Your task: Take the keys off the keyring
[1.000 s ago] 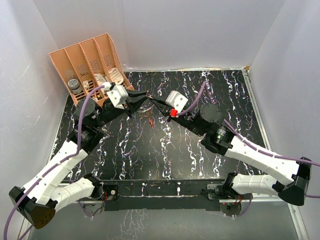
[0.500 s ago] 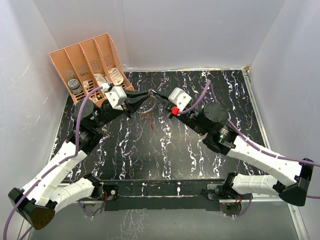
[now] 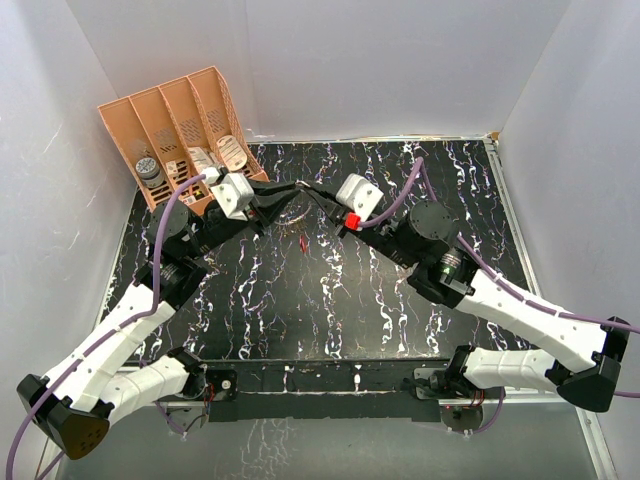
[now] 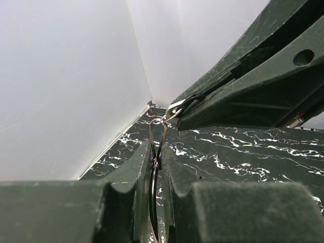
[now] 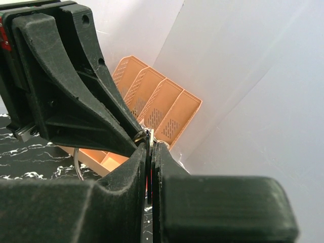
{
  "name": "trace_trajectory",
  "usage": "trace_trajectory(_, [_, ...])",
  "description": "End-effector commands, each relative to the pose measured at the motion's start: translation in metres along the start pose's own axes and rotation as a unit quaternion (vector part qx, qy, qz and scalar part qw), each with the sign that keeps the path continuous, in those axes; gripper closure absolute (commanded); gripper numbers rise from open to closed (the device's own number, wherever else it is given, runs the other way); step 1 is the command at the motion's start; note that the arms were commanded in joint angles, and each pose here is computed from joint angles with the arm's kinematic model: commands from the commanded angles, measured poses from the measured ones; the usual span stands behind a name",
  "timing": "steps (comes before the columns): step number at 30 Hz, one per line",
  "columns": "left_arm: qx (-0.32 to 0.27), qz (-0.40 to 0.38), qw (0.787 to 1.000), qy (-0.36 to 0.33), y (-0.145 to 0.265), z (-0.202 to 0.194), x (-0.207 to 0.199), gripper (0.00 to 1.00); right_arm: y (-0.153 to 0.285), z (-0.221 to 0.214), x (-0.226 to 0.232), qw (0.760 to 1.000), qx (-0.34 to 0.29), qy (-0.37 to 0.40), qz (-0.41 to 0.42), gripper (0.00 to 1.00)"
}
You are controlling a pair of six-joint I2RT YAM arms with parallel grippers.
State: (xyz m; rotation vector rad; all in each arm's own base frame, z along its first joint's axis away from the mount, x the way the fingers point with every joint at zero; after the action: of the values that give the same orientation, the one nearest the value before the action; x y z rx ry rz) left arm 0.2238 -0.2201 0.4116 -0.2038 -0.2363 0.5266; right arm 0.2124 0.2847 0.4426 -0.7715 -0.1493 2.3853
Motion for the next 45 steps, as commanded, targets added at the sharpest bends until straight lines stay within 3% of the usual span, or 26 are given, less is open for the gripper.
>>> trace_trajectory(1, [-0.027,0.032,0.999,-0.022,0.004,0.015,0.008,1.00,-0.003,0.032,-0.012,0.999,-0.042,-0.010,-0.002,1.00])
trace_trajectory(45, [-0.074,0.103,0.988,-0.085,0.007,0.043,0.031,1.00,-0.010,-0.043,0.048,0.986,0.103,-0.033,0.131,1.00])
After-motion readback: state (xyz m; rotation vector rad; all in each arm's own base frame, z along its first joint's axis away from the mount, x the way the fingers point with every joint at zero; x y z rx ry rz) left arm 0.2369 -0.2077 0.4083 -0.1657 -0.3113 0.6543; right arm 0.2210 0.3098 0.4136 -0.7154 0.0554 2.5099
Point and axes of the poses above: each gripper's point midway between its finger pads, its own y axis back along the fingers, its own x axis along the line the jaws close on, z = x × y, the point moved 4 cm from there along y, back along the fingers, and after that the axes turned 3 degrees about y, right-handed, at the moved point
